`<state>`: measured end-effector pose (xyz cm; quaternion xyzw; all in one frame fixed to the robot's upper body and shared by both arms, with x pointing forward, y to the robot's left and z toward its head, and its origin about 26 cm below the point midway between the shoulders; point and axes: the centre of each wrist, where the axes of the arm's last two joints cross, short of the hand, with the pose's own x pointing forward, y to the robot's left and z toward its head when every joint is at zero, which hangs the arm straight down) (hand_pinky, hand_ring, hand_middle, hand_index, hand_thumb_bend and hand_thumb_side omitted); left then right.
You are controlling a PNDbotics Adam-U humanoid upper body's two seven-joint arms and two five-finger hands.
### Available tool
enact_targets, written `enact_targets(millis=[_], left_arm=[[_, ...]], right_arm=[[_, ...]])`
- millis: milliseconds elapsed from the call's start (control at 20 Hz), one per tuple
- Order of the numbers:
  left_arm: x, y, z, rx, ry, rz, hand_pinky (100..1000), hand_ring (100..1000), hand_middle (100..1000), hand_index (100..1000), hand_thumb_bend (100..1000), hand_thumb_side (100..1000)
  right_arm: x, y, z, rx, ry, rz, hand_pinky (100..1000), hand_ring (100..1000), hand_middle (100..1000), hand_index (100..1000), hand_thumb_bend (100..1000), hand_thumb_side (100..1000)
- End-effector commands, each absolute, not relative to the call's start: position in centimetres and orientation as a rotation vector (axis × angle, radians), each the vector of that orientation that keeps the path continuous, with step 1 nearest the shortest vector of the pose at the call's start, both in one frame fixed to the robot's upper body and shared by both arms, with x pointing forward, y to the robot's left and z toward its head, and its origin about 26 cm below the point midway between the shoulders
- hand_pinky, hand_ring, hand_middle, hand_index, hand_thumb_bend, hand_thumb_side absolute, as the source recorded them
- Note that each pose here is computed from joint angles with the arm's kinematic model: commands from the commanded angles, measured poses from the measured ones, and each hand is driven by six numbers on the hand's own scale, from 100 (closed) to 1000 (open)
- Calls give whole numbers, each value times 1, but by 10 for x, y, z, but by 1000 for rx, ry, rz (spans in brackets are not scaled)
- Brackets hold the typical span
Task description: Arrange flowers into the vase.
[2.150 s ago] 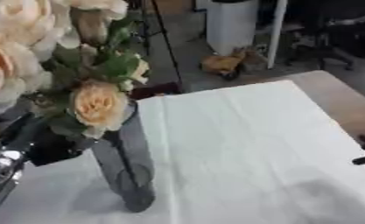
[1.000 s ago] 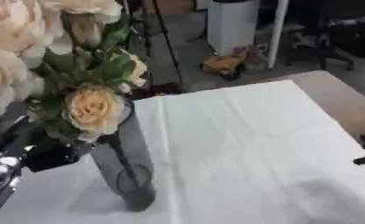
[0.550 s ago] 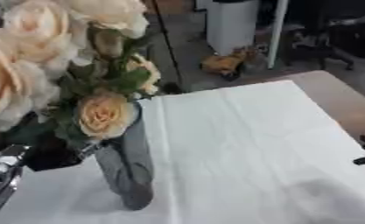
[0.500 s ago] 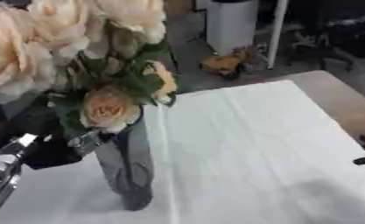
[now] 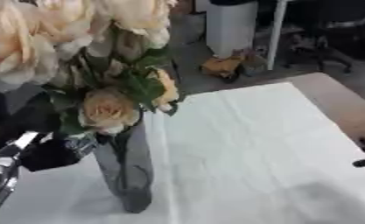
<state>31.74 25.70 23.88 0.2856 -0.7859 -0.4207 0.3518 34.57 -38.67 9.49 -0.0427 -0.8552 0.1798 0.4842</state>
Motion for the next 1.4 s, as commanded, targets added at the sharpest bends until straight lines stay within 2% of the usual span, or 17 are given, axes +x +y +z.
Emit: enact_targets(millis=[50, 250, 400, 550, 1400], left_arm=[[316, 263, 247, 790, -2042, -1050, 621, 678, 544, 718, 532, 904], [316, 267, 243, 805, -2023, -993, 616, 681, 557, 728, 553, 914], [315, 269, 240, 804, -2019, -959, 609, 683, 561, 734, 624, 918], [314, 271, 237, 799, -2016, -931, 606, 683, 563, 737, 653, 920], [308, 281, 223, 697, -2022, -894, 599, 686, 565, 752, 681, 922]], right_arm=[[346, -392, 109, -139, -2111, 462, 661, 970, 383, 700, 472, 537], [346, -393, 109, -140, -2111, 461, 661, 970, 383, 700, 473, 537], [346, -393, 109, -141, -2111, 460, 661, 970, 383, 700, 472, 538], [346, -393, 109, -142, -2111, 460, 661, 970, 383, 700, 473, 538], [345, -393, 108, -143, -2109, 458, 661, 970, 383, 700, 472, 536]])
